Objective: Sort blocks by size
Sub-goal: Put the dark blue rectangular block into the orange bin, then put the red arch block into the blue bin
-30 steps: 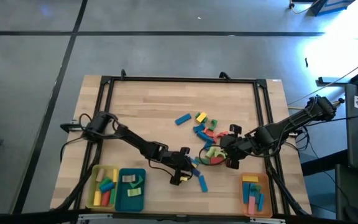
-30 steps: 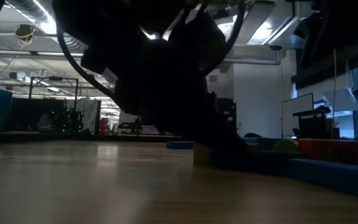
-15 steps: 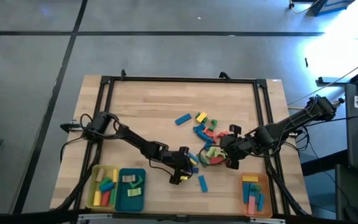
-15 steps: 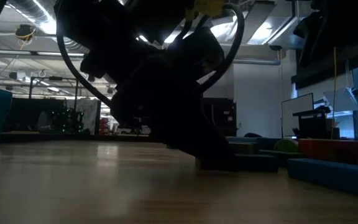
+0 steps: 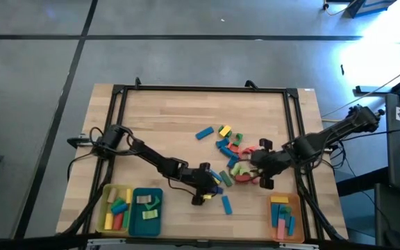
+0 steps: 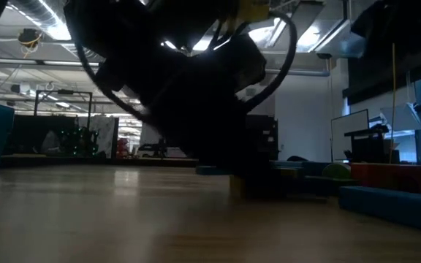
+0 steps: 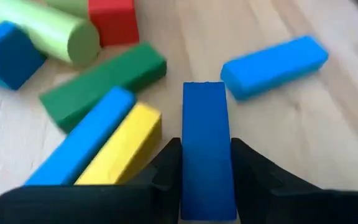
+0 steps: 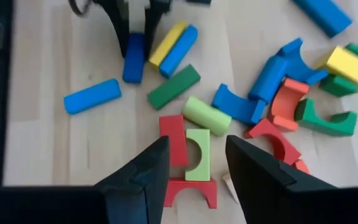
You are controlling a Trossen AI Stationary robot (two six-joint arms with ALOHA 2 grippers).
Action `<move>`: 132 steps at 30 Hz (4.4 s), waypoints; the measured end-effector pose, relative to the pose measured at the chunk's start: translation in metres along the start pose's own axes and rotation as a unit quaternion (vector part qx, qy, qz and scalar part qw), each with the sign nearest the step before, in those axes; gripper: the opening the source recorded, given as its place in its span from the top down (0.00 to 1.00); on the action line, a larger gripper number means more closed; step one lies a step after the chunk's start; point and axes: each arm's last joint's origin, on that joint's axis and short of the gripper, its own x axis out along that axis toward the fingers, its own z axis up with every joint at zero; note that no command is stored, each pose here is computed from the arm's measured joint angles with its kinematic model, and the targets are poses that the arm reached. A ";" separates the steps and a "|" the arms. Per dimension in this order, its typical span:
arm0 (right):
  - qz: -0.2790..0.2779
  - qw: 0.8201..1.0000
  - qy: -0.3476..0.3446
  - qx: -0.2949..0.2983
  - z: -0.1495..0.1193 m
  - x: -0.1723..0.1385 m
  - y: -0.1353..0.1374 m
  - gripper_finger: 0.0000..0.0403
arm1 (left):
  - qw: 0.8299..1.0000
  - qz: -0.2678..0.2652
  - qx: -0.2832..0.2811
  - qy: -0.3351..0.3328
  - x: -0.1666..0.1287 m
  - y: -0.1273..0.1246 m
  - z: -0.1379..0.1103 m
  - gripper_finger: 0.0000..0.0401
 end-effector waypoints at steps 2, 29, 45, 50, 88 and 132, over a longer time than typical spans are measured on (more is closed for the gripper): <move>0.007 1.000 -0.019 -0.007 -0.001 -0.011 -0.003 0.60 | 1.000 -0.007 -0.012 -0.027 0.000 -0.002 0.010 0.79; 0.096 0.988 -0.073 -0.093 -0.001 -0.033 0.003 0.60 | 0.964 -0.093 -0.125 -0.217 -0.002 0.002 0.114 0.76; 0.029 0.957 -0.133 -0.257 -0.021 -0.032 0.051 0.60 | 0.941 -0.143 -0.194 -0.236 -0.005 0.033 0.122 0.74; -0.004 0.952 -0.136 -0.276 -0.026 -0.026 0.061 0.60 | 0.933 -0.153 -0.202 -0.255 -0.008 0.036 0.126 0.75; 0.126 0.974 0.073 -0.175 -0.035 -0.028 0.074 0.85 | 0.950 -0.129 -0.171 -0.228 -0.005 0.039 0.120 0.51; 0.147 0.962 0.229 -0.022 -0.072 -0.011 0.078 0.65 | 0.984 0.007 -0.012 -0.179 0.015 0.042 0.098 0.51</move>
